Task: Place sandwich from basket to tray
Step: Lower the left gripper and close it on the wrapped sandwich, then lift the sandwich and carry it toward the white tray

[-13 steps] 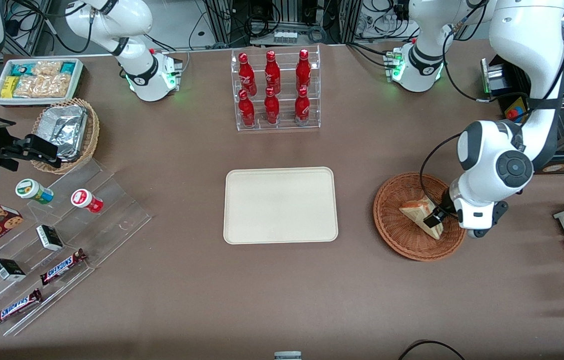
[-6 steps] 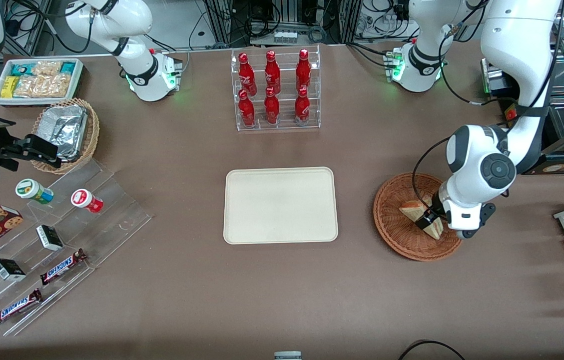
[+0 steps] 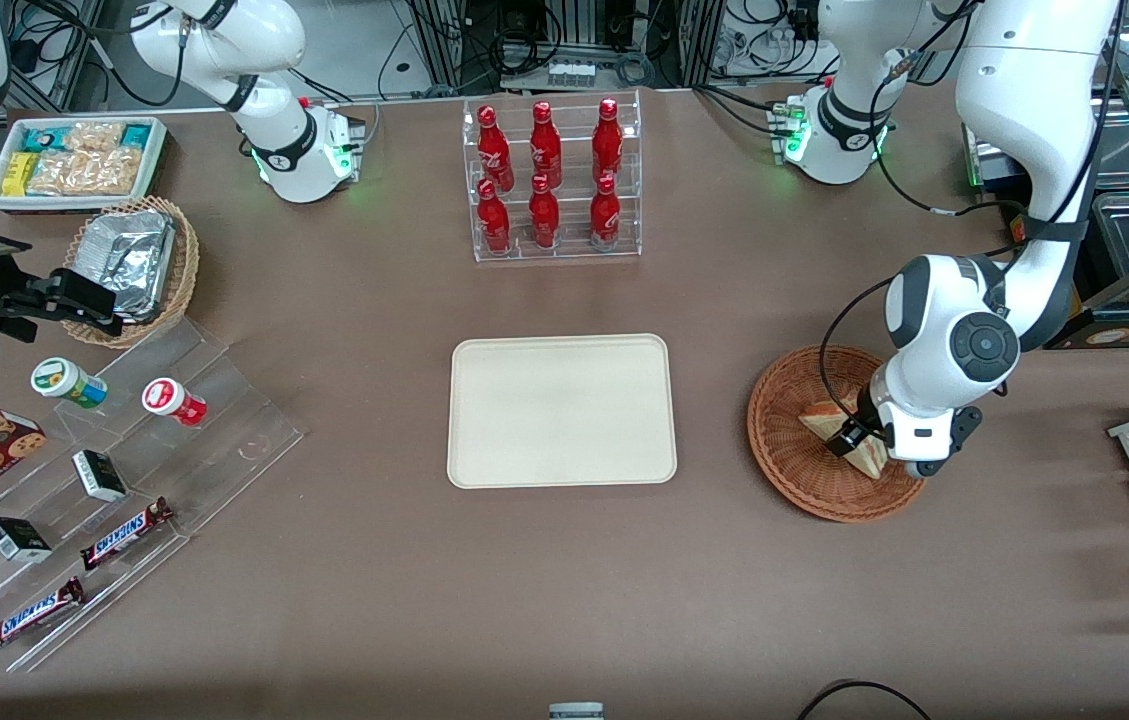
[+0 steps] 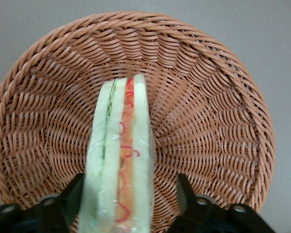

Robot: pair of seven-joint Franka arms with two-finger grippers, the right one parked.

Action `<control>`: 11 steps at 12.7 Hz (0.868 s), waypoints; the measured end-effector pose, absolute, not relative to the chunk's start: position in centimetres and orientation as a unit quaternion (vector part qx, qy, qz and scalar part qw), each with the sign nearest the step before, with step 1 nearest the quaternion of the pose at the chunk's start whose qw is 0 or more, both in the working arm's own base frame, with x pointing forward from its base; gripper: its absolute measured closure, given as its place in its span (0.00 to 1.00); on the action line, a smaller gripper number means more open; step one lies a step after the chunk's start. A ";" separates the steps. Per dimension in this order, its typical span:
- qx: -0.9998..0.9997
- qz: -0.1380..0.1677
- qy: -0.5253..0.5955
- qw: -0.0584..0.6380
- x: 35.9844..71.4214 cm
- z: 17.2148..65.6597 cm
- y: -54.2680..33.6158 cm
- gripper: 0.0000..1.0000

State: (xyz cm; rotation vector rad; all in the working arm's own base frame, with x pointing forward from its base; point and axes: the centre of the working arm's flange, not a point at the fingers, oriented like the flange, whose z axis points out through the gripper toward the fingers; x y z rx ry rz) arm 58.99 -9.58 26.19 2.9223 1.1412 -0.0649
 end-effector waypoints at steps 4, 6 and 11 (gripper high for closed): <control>0.931 -0.022 0.364 0.001 58.9 26.1 -9.6 0.67; 0.931 -0.024 0.364 -0.001 58.9 26.2 -9.5 0.74; 0.937 -0.074 0.340 -0.037 61.0 34.4 -10.1 0.86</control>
